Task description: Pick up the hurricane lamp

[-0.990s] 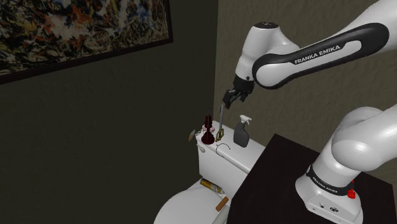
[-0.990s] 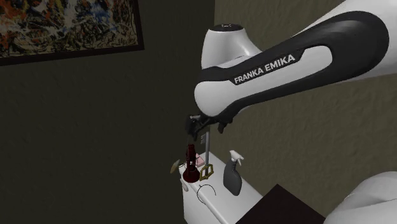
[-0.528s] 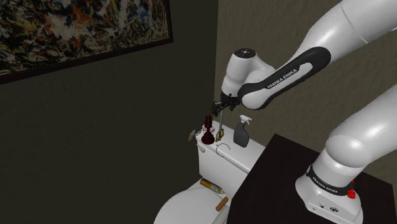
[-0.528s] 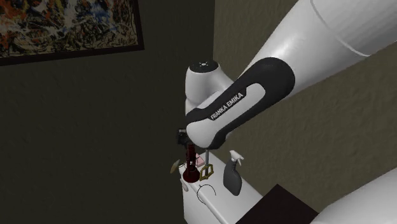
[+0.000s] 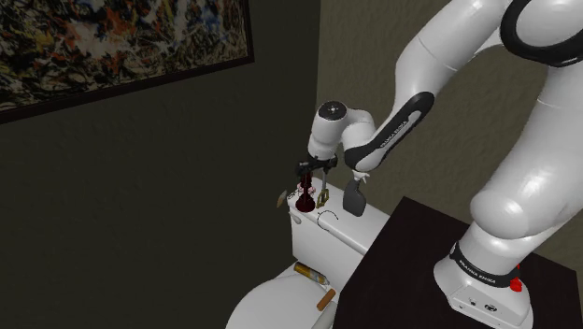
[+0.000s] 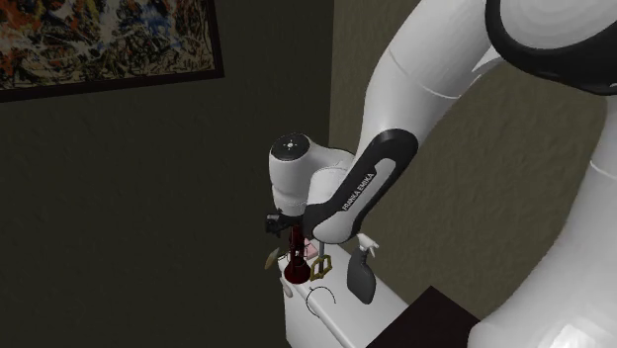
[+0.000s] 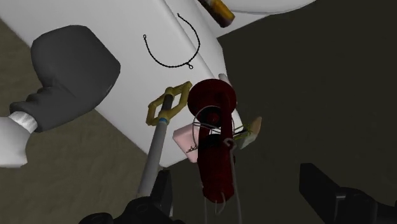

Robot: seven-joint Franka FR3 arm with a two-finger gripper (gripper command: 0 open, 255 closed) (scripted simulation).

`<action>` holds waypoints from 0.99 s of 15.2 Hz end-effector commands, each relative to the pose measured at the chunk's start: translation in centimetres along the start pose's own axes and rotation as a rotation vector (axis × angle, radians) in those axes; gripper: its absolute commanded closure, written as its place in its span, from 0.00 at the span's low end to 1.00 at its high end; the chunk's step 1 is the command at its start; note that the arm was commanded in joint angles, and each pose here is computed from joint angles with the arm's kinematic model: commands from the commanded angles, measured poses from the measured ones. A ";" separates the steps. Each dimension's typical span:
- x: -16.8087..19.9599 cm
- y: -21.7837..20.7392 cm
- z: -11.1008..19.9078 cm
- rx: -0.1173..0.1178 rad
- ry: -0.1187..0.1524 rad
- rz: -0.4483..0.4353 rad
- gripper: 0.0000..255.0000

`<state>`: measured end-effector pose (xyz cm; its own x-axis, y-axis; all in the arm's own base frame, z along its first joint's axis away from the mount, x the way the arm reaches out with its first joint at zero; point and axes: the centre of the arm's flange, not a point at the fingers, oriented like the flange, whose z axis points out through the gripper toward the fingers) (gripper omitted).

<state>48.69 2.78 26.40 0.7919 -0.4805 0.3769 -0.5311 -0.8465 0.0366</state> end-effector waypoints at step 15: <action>0.1 -2.0 10.9 -0.038 0.053 0.102 1.00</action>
<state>53.09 1.91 16.37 0.7169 -0.5501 0.4283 -0.6200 -0.7840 0.0307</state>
